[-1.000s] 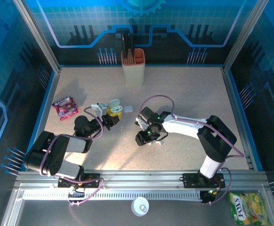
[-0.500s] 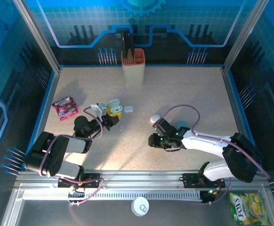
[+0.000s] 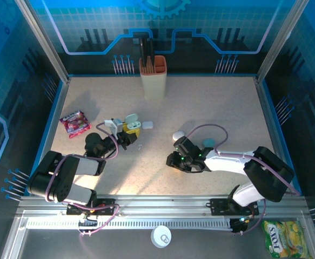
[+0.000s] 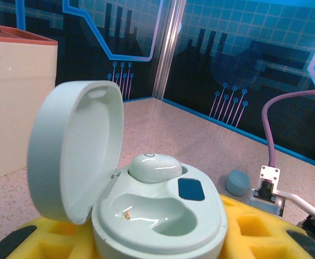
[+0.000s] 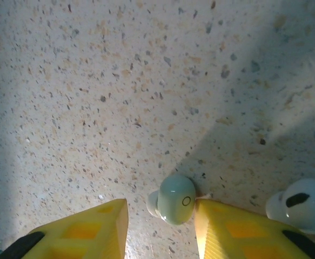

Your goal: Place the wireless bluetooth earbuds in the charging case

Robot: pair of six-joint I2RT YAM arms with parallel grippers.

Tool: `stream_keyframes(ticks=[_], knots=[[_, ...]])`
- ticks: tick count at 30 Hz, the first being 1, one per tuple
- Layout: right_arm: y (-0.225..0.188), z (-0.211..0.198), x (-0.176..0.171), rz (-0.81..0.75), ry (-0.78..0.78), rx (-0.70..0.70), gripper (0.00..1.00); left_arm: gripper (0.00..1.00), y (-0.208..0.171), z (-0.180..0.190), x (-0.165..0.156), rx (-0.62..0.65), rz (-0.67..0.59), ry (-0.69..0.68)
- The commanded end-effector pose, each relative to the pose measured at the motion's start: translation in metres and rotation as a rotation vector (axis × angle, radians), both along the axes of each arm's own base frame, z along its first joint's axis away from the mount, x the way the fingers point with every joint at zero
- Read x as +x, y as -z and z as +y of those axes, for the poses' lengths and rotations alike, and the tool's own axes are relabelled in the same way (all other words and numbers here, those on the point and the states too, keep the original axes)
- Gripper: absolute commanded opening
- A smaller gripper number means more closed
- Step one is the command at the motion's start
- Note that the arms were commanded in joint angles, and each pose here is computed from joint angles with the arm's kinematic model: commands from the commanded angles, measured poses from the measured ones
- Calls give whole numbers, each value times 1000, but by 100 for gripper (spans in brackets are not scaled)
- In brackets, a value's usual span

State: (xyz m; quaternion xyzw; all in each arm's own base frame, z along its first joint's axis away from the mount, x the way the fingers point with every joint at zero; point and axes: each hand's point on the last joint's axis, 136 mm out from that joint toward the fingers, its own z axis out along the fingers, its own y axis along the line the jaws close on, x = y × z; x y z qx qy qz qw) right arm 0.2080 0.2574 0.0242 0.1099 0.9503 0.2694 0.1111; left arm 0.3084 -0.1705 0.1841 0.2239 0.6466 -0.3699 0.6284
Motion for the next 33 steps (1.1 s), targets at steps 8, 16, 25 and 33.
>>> stream_keyframes(ticks=[8, 16, 25, 33], knots=[[12, -8, 9, 21, 26, 6, 34, 31, -7, -1, -3, -3, -32, 24], [16, -1, 2, 55, -20, 16, 28, 31, -7, -1, -4, -1, -37, 26], [13, -9, 6, 21, -45, -57, 21, 31, -5, -3, -3, 18, -50, 27], [-32, -30, 24, -151, -60, -175, 20, 30, 5, -31, -11, 126, -153, 47]])
